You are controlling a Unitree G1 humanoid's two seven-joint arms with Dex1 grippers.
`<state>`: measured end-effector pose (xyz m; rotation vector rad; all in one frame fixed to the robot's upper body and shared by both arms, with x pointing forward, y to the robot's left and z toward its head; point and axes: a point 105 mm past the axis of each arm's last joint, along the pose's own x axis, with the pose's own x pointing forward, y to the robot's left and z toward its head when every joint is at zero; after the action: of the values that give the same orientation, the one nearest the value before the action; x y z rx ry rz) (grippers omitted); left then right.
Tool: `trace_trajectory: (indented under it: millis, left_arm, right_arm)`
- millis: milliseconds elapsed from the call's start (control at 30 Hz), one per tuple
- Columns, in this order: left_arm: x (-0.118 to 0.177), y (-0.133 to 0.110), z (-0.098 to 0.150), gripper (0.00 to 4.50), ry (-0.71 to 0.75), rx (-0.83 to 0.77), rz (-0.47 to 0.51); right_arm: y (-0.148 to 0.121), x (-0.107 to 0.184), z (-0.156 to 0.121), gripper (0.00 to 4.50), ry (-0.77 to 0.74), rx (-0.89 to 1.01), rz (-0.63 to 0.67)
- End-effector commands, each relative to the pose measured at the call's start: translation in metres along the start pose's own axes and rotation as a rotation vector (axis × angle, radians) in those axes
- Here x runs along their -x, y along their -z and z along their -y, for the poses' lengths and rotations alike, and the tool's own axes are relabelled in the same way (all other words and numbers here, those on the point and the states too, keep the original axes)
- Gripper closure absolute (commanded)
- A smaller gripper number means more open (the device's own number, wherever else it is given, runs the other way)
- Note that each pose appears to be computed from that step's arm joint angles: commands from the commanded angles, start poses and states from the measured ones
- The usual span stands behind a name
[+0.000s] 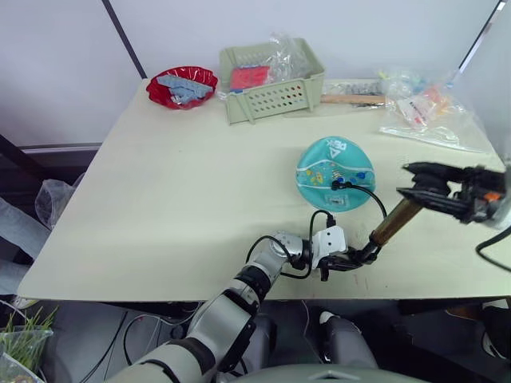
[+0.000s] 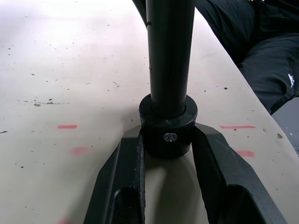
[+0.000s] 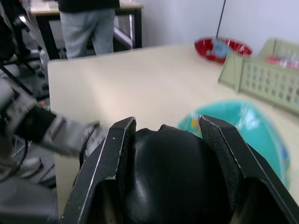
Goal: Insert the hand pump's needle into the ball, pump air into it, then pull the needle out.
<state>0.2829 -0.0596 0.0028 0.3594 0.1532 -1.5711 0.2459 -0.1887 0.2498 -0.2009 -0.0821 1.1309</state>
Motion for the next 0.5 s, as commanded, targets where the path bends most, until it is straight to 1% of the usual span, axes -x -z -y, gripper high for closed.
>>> trace_trajectory:
  millis: [33, 133, 333, 367, 433, 500]
  left_arm:
    - [0.002, 0.019, 0.011, 3.52, 0.035, 0.032, -0.062]
    - [0.001, 0.020, 0.011, 3.52, 0.033, 0.043, -0.065]
    - [0.001, 0.023, 0.012, 3.52, 0.037, 0.045, -0.085]
    - [0.001, 0.023, 0.012, 3.52, 0.036, 0.042, -0.087]
    - [0.000, 0.024, 0.013, 3.52, 0.045, 0.049, -0.091]
    - [0.000, 0.023, 0.014, 3.52, 0.050, 0.048, -0.089]
  right_arm:
    - [-0.051, 0.010, 0.000, 2.83, 0.008, 0.120, 0.089]
    - [-0.063, 0.012, 0.001, 2.83, 0.008, 0.123, 0.092]
    - [-0.072, 0.010, 0.000, 2.83, -0.004, 0.103, 0.099]
    - [-0.067, 0.008, 0.001, 2.83, 0.000, 0.090, 0.091]
    - [-0.044, 0.005, -0.002, 2.83, -0.013, 0.063, 0.015]
    - [-0.013, 0.002, -0.004, 2.83, -0.001, 0.015, -0.067]
